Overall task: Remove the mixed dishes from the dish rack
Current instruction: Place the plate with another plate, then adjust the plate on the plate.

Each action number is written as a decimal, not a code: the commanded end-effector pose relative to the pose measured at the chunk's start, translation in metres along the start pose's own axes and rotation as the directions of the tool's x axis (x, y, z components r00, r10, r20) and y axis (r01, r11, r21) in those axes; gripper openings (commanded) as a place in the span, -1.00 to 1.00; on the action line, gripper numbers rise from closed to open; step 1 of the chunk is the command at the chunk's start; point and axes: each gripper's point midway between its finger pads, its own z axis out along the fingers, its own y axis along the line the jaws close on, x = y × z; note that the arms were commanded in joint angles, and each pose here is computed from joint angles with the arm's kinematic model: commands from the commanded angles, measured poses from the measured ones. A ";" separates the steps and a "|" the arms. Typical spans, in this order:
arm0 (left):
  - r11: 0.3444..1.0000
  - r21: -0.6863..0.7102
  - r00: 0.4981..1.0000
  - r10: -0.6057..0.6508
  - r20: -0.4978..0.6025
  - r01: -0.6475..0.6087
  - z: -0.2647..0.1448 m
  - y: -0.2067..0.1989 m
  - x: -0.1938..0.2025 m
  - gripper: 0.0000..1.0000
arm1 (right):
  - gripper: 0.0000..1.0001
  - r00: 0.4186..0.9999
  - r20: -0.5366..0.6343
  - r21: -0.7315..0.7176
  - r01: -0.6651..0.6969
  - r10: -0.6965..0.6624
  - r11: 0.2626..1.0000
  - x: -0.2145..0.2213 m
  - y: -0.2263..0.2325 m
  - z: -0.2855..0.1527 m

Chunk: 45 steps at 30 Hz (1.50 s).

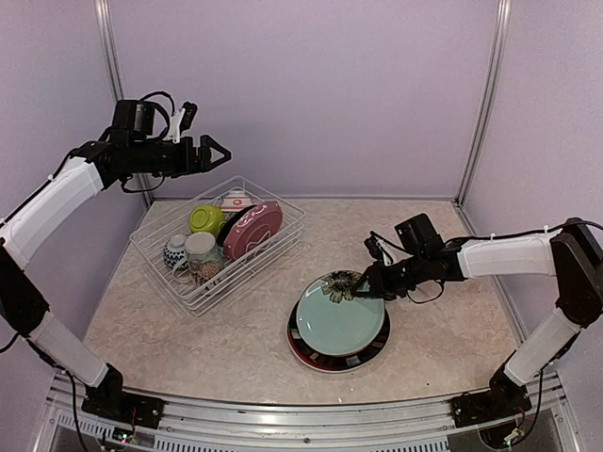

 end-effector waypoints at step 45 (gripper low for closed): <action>0.885 0.207 0.902 -0.431 0.025 0.417 -0.093 -0.039 -0.038 0.98 | 0.66 0.989 0.144 0.429 -0.019 -0.047 0.903 -0.020 -0.034 -0.046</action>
